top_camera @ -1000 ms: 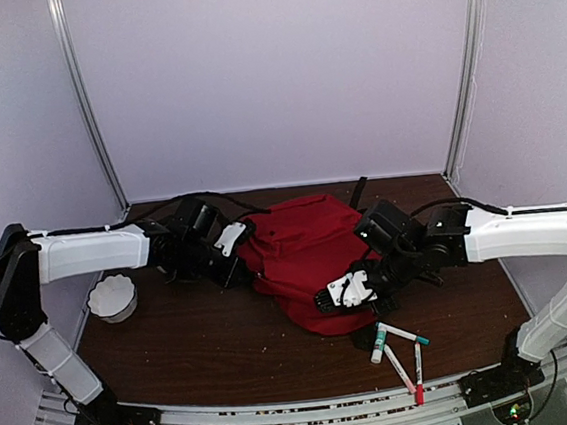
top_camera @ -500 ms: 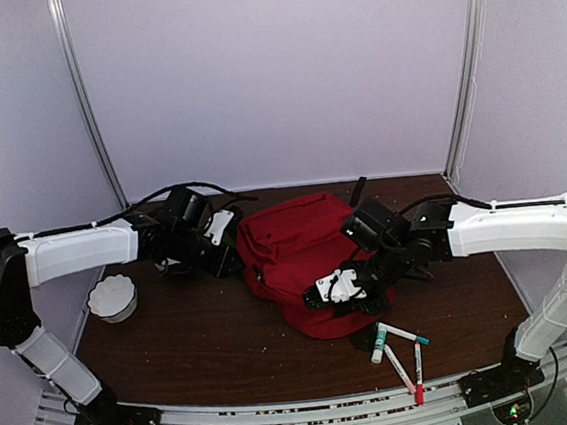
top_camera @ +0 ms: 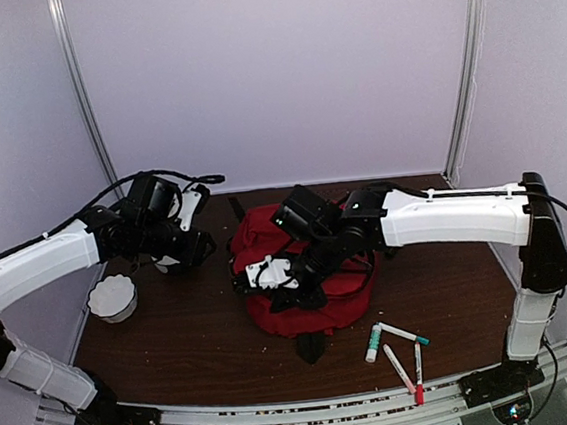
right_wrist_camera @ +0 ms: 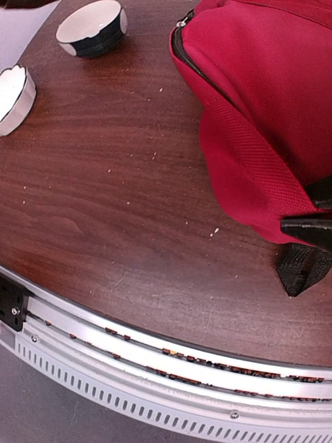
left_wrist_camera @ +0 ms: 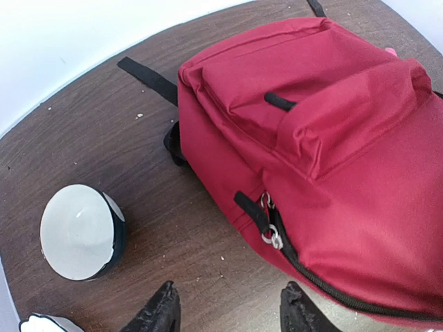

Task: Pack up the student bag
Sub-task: Adjust the student bag at the center of the board.

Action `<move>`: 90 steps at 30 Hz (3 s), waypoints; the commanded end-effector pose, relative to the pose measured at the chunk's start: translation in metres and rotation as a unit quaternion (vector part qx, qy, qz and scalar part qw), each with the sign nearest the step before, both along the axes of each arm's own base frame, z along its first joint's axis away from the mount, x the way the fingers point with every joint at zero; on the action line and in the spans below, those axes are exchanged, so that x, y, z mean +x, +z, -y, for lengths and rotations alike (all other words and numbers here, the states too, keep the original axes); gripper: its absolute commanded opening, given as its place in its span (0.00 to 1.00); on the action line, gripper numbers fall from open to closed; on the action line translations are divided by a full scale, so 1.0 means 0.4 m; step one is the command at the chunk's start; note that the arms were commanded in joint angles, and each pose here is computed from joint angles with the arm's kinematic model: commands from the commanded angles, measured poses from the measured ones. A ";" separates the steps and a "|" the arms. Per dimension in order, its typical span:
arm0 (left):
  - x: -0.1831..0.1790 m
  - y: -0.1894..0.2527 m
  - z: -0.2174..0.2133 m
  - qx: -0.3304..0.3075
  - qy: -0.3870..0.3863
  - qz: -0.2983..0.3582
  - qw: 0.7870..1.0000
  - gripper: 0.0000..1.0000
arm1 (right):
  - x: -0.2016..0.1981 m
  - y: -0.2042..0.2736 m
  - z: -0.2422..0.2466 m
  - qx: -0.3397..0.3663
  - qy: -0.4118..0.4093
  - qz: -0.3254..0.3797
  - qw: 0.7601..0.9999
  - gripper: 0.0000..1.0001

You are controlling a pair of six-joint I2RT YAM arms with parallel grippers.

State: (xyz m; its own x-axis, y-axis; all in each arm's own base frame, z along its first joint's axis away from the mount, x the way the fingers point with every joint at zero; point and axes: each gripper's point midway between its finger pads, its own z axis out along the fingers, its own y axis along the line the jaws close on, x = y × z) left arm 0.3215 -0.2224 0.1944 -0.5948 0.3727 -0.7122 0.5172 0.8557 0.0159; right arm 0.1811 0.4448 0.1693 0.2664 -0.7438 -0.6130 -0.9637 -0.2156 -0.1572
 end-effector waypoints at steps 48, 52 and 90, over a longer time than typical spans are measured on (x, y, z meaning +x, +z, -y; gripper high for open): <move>0.035 -0.091 0.346 -0.094 -0.211 -0.119 0.966 0.37 | 0.435 0.049 0.339 0.059 -0.343 -0.074 0.934 0.42; -0.022 -0.120 0.364 -0.082 -0.234 -0.131 0.960 0.34 | 0.431 -0.005 0.311 0.036 -0.334 -0.102 0.936 0.42; -0.114 0.043 0.377 -0.168 -0.229 0.041 0.958 0.34 | 0.272 -0.070 0.209 0.003 -0.220 -0.028 0.975 0.46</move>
